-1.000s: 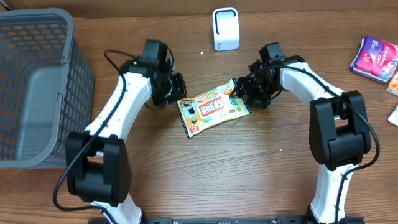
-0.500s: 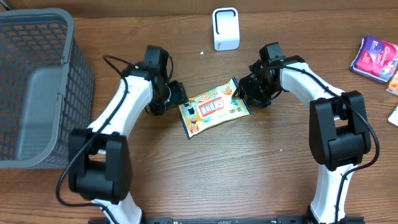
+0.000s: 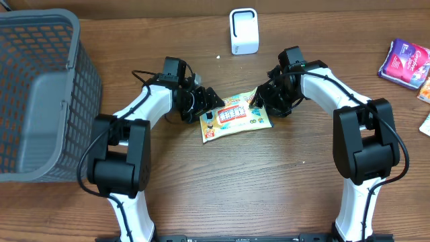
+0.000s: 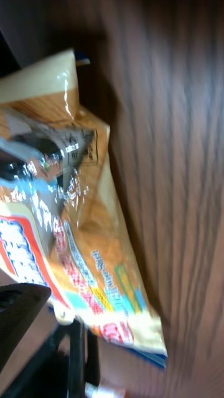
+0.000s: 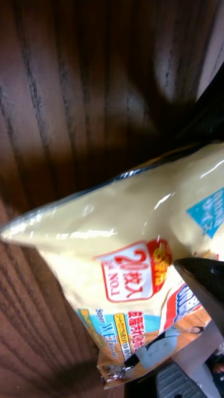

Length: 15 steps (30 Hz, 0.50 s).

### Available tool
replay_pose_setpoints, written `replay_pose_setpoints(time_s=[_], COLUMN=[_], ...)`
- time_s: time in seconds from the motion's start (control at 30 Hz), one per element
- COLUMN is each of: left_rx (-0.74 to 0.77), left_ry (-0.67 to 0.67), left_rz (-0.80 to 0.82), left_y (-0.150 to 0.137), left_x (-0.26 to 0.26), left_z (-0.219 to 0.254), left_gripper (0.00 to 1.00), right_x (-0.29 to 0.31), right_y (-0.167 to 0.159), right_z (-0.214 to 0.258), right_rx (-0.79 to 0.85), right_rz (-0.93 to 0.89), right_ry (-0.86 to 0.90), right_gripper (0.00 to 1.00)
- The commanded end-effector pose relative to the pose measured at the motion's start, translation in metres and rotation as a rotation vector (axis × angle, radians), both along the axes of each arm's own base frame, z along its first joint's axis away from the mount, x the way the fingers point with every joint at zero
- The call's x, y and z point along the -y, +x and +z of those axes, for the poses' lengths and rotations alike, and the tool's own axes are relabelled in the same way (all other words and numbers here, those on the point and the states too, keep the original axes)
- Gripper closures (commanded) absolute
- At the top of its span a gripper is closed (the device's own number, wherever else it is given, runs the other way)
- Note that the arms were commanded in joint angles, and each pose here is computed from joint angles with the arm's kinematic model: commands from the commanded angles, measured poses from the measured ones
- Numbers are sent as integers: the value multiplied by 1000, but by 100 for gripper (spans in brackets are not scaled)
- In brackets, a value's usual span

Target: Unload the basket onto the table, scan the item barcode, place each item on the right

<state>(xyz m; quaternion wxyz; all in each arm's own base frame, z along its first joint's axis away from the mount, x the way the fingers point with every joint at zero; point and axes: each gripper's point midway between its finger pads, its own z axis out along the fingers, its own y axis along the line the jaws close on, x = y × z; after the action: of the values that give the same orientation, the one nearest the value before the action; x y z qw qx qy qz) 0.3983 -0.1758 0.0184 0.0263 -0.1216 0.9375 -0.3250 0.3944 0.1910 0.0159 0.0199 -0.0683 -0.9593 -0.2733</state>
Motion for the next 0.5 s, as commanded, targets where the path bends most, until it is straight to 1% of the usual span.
replay_pose_setpoints(time_s=[0.0,0.07,0.1,0.17,0.27,0.3,0.33,0.47], left_rx=[-136,-135,-131,-125,-127,-124,-124,-132], left_ry=[-68,-73,-73,-74,-73,-74,-74,-74], left_rz=[-44,-45,-46,-47,-48,-49,-50,-47], left_y=[-26,-25,-25,-24,-24,-24,-24,-24], left_x=[11,12,12,13,14,15,15,14], left_z=[-50,-54,-54,-54,-54,-54,-54,-53], left_gripper=[37,45,53,64,74,81,96,96], right_x=[-2,-4,-7,-11,-20,-23,-25,-26], right_y=[-6,-8,-9,-10,-13,-14,-14,-15], right_z=[-5,-5,-5,-5,-4,-4,-4,-4], right_rx=[-19,-23,-23,-20,-12,-9,-7,-4], right_rz=[9,13,22,32,50,57,63,67], right_ry=[-2,4,3,4,6,7,8,8], right_gripper=[40,41,41,41,41,41,41,41])
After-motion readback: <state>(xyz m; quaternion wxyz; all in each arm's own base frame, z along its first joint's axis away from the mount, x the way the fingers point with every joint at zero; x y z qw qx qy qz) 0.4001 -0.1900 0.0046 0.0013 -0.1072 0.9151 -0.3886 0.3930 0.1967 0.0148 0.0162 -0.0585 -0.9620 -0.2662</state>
